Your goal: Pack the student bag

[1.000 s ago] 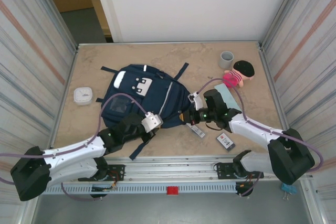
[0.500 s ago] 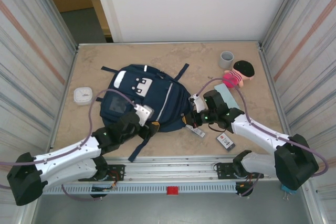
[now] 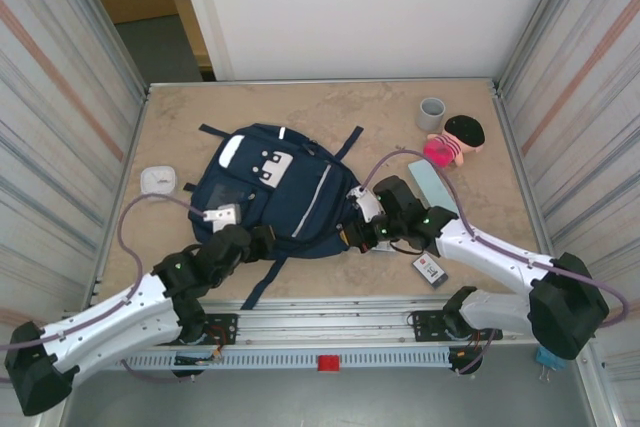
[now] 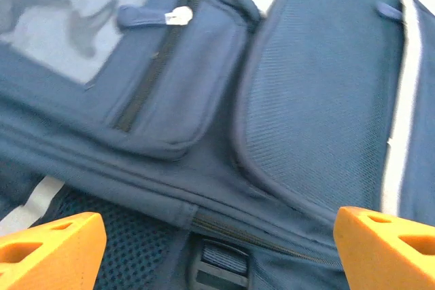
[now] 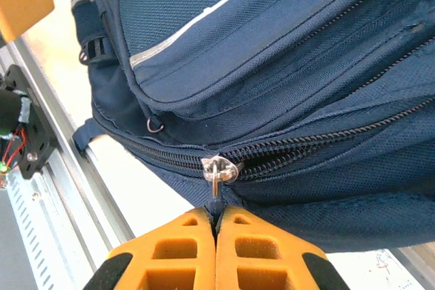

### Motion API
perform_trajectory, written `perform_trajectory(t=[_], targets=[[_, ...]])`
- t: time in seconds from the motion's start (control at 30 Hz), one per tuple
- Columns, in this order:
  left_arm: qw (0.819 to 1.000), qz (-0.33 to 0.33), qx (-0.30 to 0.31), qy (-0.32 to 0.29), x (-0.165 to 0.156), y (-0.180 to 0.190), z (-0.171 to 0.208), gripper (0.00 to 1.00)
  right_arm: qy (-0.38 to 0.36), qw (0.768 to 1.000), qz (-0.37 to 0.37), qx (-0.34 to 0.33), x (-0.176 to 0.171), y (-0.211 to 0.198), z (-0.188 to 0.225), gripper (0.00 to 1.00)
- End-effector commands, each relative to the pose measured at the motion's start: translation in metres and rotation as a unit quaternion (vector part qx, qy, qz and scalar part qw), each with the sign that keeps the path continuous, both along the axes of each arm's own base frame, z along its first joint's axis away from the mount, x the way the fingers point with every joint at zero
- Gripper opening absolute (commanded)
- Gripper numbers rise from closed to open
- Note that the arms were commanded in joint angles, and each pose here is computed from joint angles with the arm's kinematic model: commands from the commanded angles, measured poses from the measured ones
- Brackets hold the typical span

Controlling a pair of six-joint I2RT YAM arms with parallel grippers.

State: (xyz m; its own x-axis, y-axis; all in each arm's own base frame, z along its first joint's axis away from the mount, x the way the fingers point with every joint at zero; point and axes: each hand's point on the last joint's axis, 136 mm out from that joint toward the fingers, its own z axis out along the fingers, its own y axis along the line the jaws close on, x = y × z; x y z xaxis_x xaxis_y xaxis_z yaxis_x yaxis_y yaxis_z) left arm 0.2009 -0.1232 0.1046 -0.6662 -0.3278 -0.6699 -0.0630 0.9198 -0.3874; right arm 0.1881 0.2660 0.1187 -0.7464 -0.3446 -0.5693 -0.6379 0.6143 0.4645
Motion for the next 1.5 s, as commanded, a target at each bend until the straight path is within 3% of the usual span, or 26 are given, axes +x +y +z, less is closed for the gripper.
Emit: perform_trajectory(t=[0.0,0.2,0.37,0.67,0.9,1.07,1.23,1.37,1.47], targets=[[0.997,0.073,-0.037,0.012,0.002,0.021,-0.009,0.85,-0.033,0.999,0.028,0.013,0.001,0.017,0.020,0.00],[0.990,0.101,-0.090,0.049,0.011,0.032,-0.032,0.84,-0.036,0.999,0.040,0.003,-0.008,0.026,0.018,0.00],[0.989,0.097,-0.106,0.045,0.029,0.037,-0.034,0.82,-0.041,0.998,0.054,-0.002,-0.020,0.036,0.020,0.00],[0.993,0.056,-0.082,0.067,0.086,0.036,-0.026,0.84,-0.047,0.995,0.084,0.002,-0.047,0.063,0.024,0.00],[0.991,0.010,-0.102,0.084,0.141,0.009,-0.022,0.87,-0.036,0.994,0.101,0.035,-0.054,0.104,0.031,0.00],[0.991,0.002,-0.096,0.092,0.161,0.004,0.002,0.89,-0.030,0.994,0.097,0.045,-0.053,0.132,0.036,0.00],[0.990,0.046,-0.095,0.095,0.135,0.021,0.031,0.89,-0.025,0.996,0.071,0.041,-0.039,0.144,0.031,0.00],[0.978,0.105,-0.135,0.120,0.083,0.031,0.036,0.89,-0.008,0.997,0.068,0.040,-0.035,0.155,0.025,0.00],[0.972,0.153,-0.121,0.129,0.050,0.051,0.039,0.89,0.004,0.996,0.072,0.044,-0.036,0.161,0.021,0.00]])
